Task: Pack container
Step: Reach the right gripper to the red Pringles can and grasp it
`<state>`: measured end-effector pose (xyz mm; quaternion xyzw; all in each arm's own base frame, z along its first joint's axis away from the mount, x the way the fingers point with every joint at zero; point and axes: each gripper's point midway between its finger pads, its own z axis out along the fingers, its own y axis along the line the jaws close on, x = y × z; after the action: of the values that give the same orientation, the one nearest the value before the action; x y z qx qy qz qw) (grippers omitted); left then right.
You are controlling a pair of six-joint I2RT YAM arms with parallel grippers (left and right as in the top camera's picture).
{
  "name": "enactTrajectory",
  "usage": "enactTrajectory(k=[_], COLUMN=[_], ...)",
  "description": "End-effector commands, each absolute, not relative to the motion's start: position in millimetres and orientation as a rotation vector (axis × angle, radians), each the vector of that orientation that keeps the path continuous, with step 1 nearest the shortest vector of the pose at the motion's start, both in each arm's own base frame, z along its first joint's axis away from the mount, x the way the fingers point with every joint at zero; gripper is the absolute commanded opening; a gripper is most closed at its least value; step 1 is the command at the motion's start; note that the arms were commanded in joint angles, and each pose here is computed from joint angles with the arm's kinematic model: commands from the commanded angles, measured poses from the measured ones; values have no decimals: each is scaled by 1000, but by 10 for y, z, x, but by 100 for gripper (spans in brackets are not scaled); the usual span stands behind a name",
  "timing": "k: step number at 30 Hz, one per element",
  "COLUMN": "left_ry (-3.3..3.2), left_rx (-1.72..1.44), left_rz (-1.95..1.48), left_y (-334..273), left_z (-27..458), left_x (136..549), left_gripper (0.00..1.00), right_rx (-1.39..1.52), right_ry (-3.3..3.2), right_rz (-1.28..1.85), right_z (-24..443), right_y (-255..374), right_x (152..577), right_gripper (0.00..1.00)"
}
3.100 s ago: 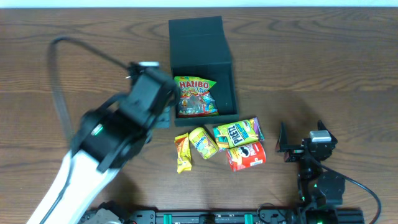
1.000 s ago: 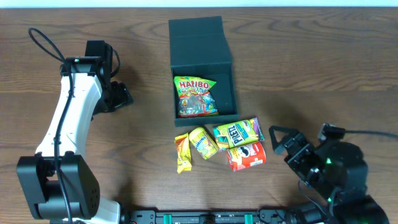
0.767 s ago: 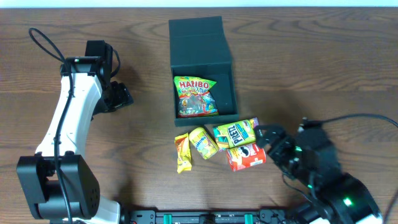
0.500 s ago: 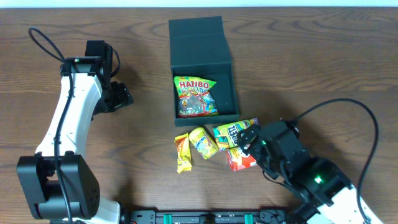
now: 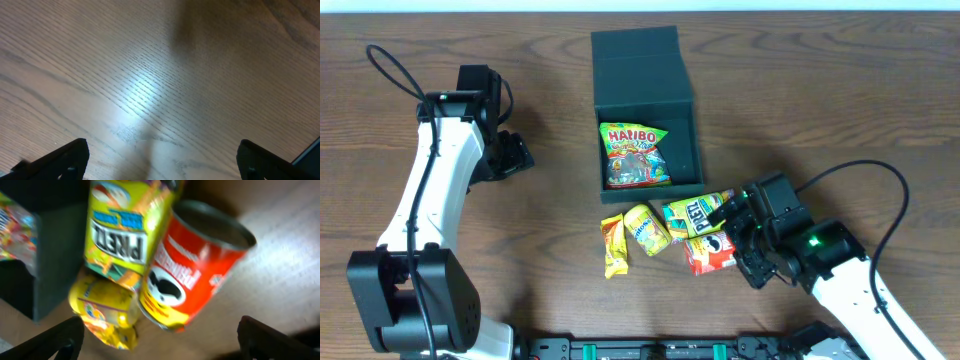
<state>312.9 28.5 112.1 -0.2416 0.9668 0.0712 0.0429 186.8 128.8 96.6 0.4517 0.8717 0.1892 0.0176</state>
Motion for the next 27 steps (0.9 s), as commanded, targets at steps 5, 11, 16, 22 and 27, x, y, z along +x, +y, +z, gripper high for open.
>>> enactTrajectory(k=[5, 11, 16, 22, 27], left_ry=[2965, 2965, 2965, 2965, 2965], left_rx=[-751, -751, -751, -751, -751], left_rz=[222, 222, 222, 222, 222], left_y=[293, 293, 293, 293, 293], left_z=[1096, 1096, 1097, 1096, 1096], left_x=[3110, 3110, 3110, 3110, 3110], left_gripper=[95, 95, 95, 95, 95], right_rx=[1554, 1614, 1597, 1601, 1601], right_ry=[2766, 2751, 2732, 2720, 2713], right_rz=[542, 524, 558, 506, 474], right_z=[858, 600, 437, 297, 179], right_y=[1292, 1260, 1266, 1208, 1209], right_x=[1619, 1556, 1582, 1581, 1656], right_gripper=[99, 99, 99, 99, 98])
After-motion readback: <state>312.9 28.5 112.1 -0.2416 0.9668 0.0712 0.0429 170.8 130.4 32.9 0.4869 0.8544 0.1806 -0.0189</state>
